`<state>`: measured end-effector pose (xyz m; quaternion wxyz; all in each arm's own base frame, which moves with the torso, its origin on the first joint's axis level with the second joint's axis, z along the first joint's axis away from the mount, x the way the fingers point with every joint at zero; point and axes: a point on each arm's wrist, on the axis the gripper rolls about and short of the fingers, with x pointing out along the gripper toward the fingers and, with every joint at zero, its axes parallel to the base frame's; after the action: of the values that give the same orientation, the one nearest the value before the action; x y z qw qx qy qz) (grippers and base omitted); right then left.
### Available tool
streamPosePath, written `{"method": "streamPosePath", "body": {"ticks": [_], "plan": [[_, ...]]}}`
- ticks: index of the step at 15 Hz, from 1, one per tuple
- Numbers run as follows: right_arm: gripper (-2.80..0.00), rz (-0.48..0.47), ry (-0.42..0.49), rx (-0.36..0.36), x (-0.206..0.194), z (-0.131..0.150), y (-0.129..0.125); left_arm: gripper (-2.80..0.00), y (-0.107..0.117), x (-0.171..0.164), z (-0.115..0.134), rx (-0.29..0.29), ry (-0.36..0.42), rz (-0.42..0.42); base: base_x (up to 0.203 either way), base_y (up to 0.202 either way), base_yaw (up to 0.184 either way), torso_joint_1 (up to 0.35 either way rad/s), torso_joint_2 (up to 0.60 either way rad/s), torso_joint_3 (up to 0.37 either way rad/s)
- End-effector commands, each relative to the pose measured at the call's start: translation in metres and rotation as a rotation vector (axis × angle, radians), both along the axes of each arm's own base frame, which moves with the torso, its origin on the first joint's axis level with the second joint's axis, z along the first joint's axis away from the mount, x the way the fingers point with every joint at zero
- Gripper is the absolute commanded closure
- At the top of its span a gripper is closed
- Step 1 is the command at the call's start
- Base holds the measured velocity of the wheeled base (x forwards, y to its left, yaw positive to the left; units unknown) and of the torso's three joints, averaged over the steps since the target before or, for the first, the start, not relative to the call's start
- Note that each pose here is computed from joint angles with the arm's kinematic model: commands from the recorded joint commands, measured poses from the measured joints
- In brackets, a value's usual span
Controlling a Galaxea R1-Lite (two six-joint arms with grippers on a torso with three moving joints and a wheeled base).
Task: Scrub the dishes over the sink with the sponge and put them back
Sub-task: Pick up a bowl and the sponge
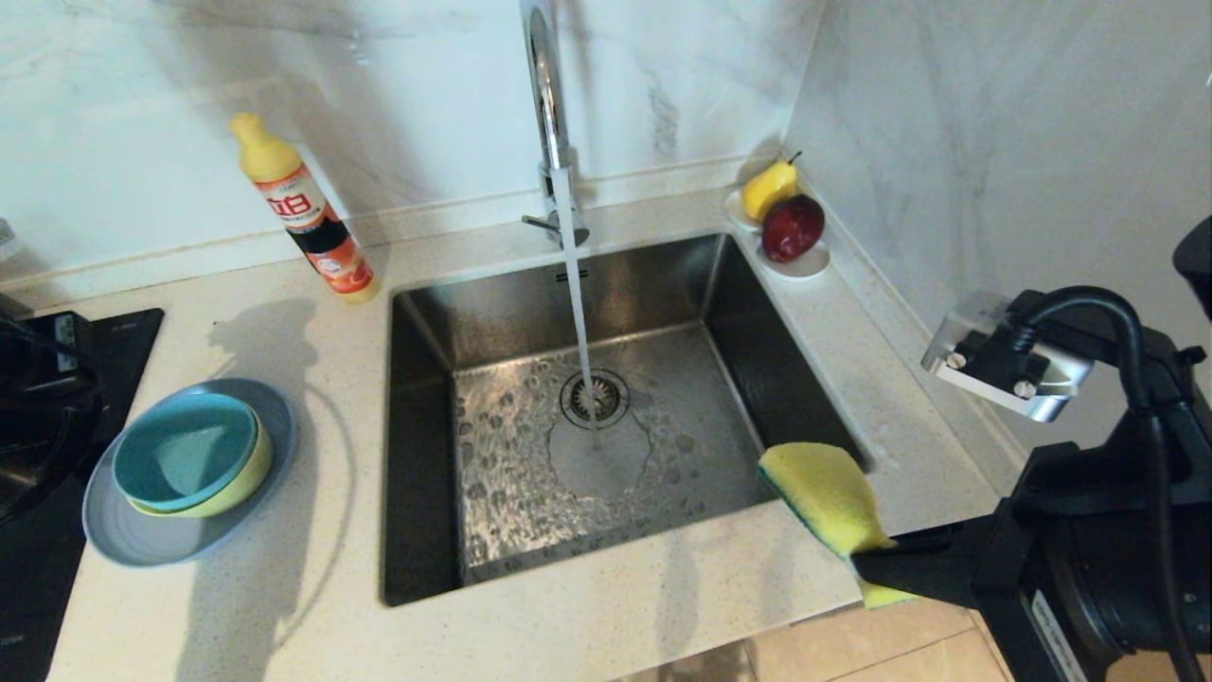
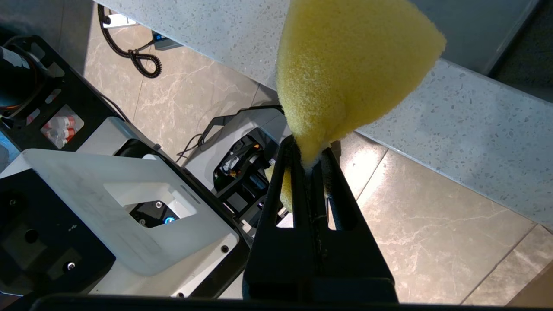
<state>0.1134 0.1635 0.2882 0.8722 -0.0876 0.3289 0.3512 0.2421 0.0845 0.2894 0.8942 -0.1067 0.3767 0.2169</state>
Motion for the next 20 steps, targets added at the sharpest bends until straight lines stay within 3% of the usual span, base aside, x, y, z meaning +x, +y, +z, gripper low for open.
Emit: {"method": "streamPosePath", "body": {"ticks": [1, 4, 5, 8, 11, 17, 20], "plan": [[0.0, -0.001, 0.002, -0.003, 0.0, 0.0, 0.0, 0.0, 0.006, 0.0, -0.009, -0.032, 0.028, 0.046, 0.0, 0.0, 0.0, 0.0, 0.0, 0.0], [0.0, -0.001, 0.004, -0.005, 0.0, -0.001, 0.001, 0.0, 0.014, -0.002, -0.023, -0.091, 0.066, 0.046, 0.0, 0.0, 0.0, 0.0, 0.0, 0.0], [0.0, -0.001, 0.004, -0.006, 0.001, -0.001, 0.001, -2.8, 0.016, -0.001, -0.029, -0.102, 0.084, 0.049, 0.0, 0.0, 0.0, 0.0, 0.0, 0.0], [0.0, -0.001, 0.005, -0.007, 0.0, -0.002, 0.001, -2.8, 0.018, 0.004, -0.036, -0.14, 0.099, 0.047, 0.0, 0.0, 0.0, 0.0, 0.0, 0.0], [0.0, -0.001, 0.004, -0.006, 0.0, -0.001, 0.0, -2.8, 0.021, 0.008, -0.04, -0.141, 0.115, 0.057, 0.0, 0.0, 0.0, 0.0, 0.0, 0.0], [0.0, -0.004, 0.004, -0.008, 0.001, -0.002, 0.001, -2.8, 0.04, 0.012, -0.05, -0.091, 0.168, 0.081, 0.0, 0.0, 0.0, 0.0, 0.0, 0.0], [0.0, -0.004, 0.006, -0.011, 0.002, -0.003, 0.003, -2.8, 0.045, 0.014, -0.056, -0.099, 0.187, 0.093, 0.0, 0.0, 0.0, 0.0, 0.0, 0.0]]}}
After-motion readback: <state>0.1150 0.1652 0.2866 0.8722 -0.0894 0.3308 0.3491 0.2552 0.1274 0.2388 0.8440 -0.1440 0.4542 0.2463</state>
